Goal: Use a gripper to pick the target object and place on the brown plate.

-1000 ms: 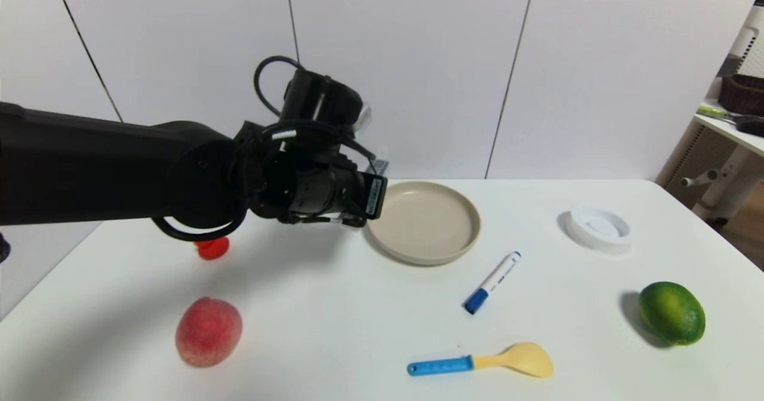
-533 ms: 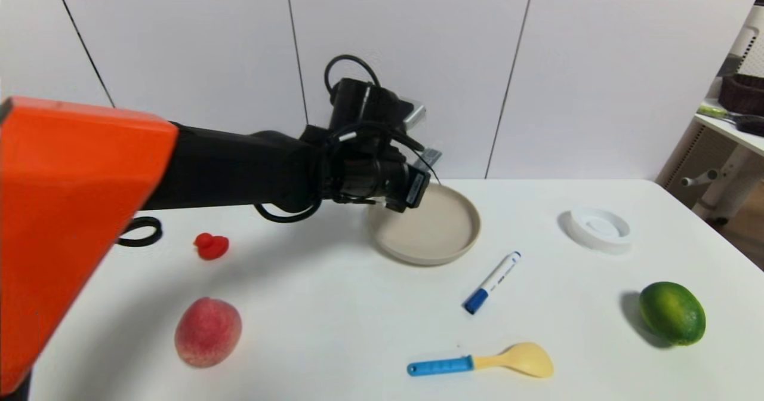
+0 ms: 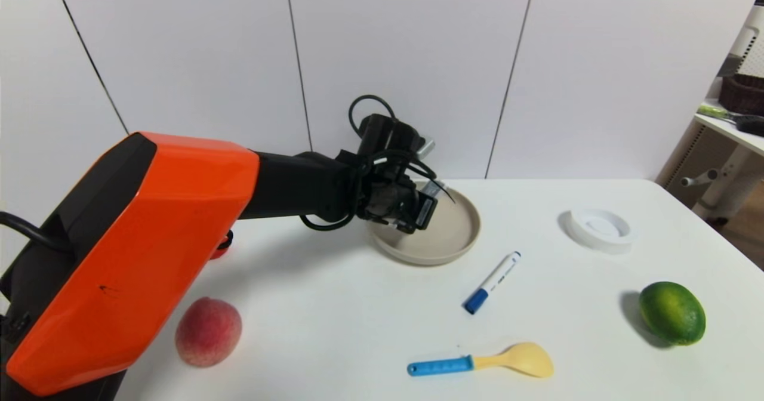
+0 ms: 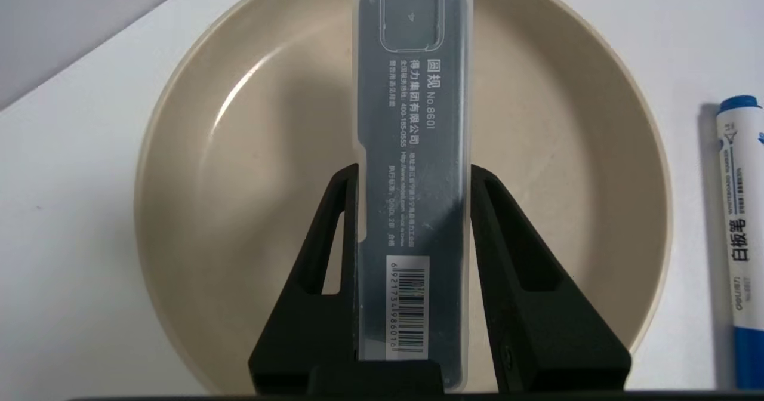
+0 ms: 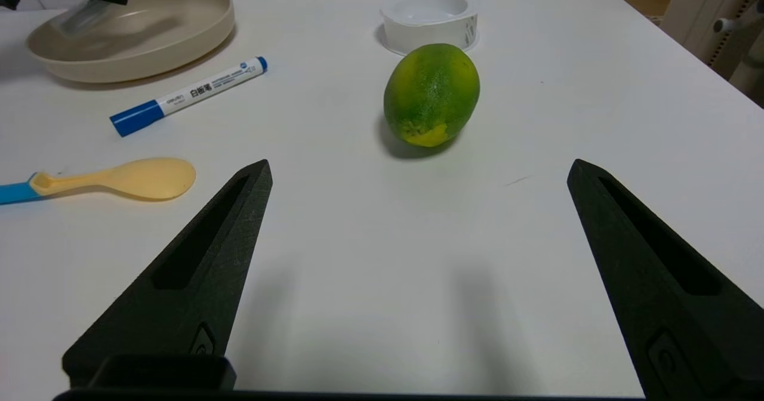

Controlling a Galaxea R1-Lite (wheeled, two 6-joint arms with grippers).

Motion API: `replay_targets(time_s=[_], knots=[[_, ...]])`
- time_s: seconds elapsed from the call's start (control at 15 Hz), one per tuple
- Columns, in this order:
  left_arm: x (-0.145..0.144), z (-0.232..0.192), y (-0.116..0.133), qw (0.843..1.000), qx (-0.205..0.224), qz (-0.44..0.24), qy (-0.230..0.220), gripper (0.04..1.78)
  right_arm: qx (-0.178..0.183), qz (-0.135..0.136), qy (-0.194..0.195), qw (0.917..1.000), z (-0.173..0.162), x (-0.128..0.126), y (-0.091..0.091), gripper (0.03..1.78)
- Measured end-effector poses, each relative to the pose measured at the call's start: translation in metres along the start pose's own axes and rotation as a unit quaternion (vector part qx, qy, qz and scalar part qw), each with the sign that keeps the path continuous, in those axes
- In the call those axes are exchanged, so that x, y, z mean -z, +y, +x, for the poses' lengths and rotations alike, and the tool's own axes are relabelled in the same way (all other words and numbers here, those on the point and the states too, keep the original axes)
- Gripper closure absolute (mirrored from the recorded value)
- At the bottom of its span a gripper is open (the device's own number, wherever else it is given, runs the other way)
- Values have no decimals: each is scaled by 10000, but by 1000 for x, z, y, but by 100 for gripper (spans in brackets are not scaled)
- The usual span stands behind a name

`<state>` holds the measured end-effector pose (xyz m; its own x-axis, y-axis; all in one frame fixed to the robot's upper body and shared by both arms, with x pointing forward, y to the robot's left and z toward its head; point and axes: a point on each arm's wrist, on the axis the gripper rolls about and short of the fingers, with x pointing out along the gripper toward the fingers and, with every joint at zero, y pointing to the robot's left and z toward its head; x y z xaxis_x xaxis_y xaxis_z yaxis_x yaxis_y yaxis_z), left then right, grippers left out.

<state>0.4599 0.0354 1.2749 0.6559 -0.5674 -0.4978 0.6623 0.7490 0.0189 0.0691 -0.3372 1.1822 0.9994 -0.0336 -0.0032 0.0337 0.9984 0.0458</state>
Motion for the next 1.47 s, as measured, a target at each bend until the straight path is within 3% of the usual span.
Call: replay_targets(time_s=[0.47, 0.73, 0.93, 1.13, 1.33, 1.47], knots=[[-3, -2, -1, 10000, -12, 40, -57, 61, 0, 0, 0, 10000, 0, 0, 0, 10], [-33, -39, 5, 9984, -132, 53, -545, 41, 0, -2, -2, 10000, 0, 0, 0, 10], [-55, -92, 30, 9931, -677, 279, -916, 32, -2, 0, 0, 10000, 0, 0, 0, 10], [-66, -169, 72, 9816, -1418, 450, -1200, 25, -2, 0, -2, 10000, 0, 0, 0, 10], [-47, -246, 98, 9691, -2107, 363, -1228, 21, -2, 0, -2, 10000, 0, 0, 0, 10], [-16, -289, 100, 9629, -2471, 201, -1063, 19, 0, 0, 0, 10000, 0, 0, 0, 10]])
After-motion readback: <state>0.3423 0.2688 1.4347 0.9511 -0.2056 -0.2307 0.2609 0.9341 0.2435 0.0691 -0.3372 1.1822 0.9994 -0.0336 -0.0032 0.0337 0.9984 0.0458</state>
